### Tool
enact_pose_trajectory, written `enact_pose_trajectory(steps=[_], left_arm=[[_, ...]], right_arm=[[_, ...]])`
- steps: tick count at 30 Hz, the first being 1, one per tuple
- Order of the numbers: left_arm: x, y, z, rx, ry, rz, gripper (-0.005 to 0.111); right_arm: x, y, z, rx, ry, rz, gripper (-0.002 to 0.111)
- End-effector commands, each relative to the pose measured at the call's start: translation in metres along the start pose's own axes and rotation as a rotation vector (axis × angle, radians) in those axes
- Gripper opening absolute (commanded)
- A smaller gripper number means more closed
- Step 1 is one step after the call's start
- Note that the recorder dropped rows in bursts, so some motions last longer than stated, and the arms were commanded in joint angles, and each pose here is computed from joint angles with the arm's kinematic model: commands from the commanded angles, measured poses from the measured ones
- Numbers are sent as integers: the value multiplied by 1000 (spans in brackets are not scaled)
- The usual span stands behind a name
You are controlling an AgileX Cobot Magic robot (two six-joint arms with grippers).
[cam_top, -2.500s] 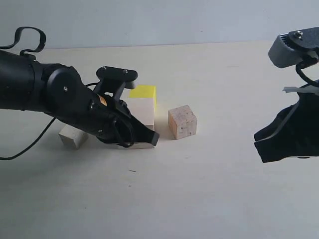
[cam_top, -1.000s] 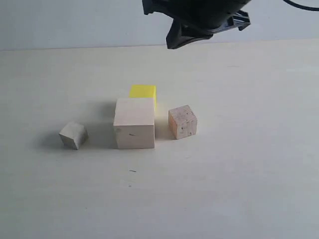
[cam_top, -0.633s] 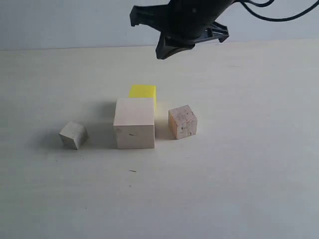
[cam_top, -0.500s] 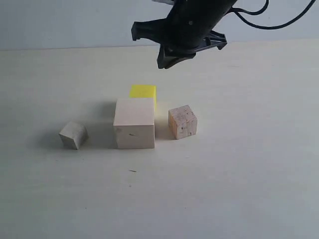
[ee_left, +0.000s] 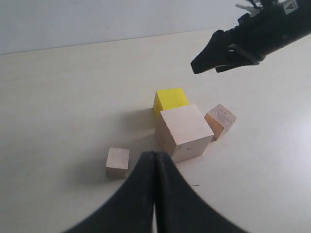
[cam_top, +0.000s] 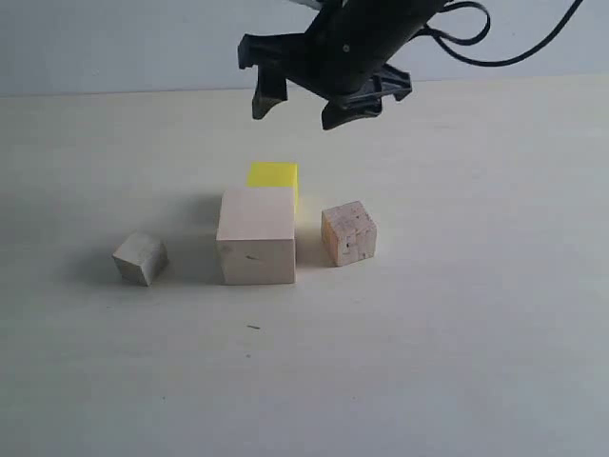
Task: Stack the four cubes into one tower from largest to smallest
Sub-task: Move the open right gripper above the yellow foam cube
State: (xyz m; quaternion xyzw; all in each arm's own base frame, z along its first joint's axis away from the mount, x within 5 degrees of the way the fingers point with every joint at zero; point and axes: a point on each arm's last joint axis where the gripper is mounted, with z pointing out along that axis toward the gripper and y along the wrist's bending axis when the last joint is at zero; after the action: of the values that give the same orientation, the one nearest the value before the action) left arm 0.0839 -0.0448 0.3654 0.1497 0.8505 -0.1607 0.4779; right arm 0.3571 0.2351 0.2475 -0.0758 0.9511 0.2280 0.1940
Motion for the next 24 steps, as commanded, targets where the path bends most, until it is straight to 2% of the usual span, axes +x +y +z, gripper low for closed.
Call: enact_pose_trajectory(steps=[1, 4, 9, 13, 17, 24], left_arm=[[1, 0, -1, 3, -2, -5, 0], [1, 0, -1, 3, -2, -3, 0], [6, 0, 0, -2, 54, -3, 0], [16, 2, 7, -6, 93, -4, 0], [25, 3, 13, -11, 128, -6, 0], [25, 3, 13, -11, 131, -6, 0]], right_arm=[[2, -1, 15, -19, 32, 68, 76], [1, -2, 18, -6, 39, 87, 76], [2, -2, 18, -7, 43, 6, 76], [1, -2, 18, -12, 38, 13, 76], [-4, 0, 18, -35, -16, 83, 76], [-6, 6, 17, -91, -36, 108, 76]])
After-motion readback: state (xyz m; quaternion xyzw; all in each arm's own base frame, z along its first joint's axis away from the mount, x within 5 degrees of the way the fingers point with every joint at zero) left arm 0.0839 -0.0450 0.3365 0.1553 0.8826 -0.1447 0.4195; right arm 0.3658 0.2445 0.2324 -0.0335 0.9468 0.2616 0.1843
